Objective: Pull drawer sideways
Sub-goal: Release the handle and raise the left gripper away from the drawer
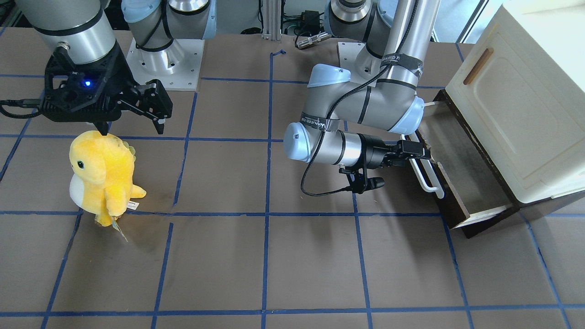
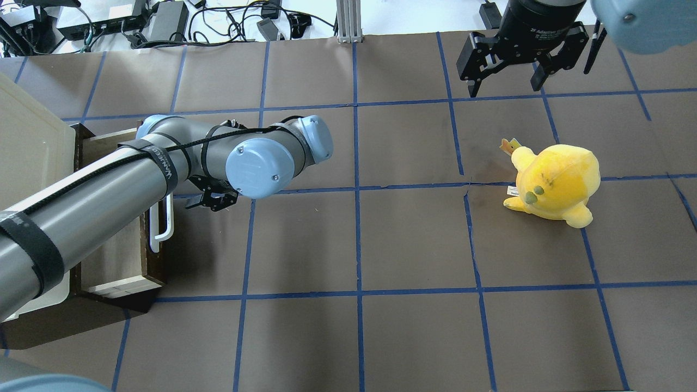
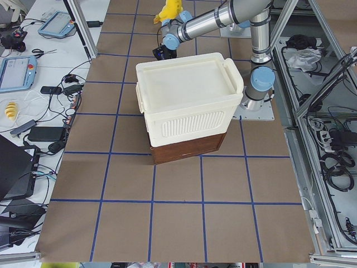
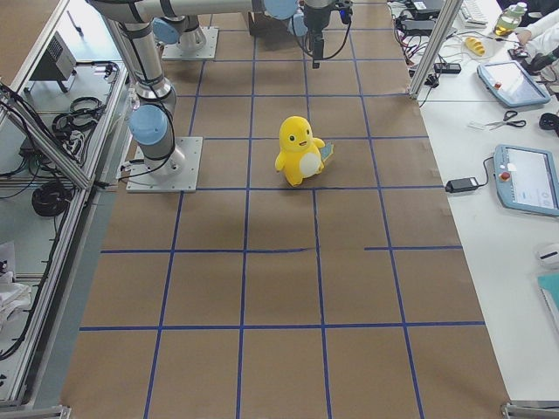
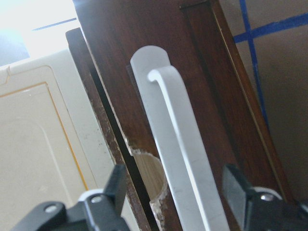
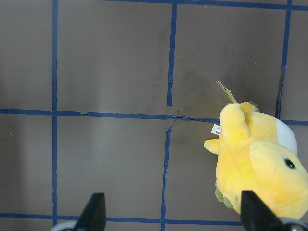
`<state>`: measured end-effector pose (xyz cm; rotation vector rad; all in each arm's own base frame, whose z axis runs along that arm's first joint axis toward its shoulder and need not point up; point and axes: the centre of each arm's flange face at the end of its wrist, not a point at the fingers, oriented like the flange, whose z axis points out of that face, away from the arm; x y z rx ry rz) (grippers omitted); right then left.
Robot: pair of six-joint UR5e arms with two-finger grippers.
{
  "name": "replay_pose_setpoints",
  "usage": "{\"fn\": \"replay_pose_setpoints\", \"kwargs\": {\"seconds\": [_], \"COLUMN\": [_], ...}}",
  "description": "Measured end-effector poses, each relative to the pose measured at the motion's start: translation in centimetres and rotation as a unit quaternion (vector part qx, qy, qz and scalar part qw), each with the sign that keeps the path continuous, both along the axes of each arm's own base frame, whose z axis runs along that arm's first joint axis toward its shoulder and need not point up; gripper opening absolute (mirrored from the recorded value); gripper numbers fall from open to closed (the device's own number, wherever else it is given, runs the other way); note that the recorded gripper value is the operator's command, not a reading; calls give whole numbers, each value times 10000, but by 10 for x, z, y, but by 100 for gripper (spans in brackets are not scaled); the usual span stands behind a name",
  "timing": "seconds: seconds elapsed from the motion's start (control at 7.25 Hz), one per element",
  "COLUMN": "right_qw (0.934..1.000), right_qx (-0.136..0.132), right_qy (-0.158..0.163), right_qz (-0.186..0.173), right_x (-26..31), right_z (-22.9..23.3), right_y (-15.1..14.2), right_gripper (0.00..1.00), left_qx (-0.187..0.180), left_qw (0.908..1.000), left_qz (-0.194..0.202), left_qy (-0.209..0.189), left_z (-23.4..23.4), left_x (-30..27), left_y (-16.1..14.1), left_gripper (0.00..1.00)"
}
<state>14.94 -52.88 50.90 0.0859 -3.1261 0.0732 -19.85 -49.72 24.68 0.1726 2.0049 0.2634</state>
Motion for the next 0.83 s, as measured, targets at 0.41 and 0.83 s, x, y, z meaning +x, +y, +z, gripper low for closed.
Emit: {"fn": "replay_pose_setpoints", "kwargs": {"seconds": [0.41, 0.83], "right_qw": [10000, 10000], "right_qx": [0, 0], "right_qy": [0, 0], "right_qz": [0, 0], "right_x": [0, 0], "right_z": [0, 0], "right_y": [0, 0], "right_gripper": [100, 100], "left_qx": [2, -324], "left_qw": [9878, 9476], "left_qz": [217, 376], "left_qy": [1541, 3156], "left_z": [91, 178], "left_x": [-20, -29], "left_y": [13, 52], "left_gripper": [100, 100]}}
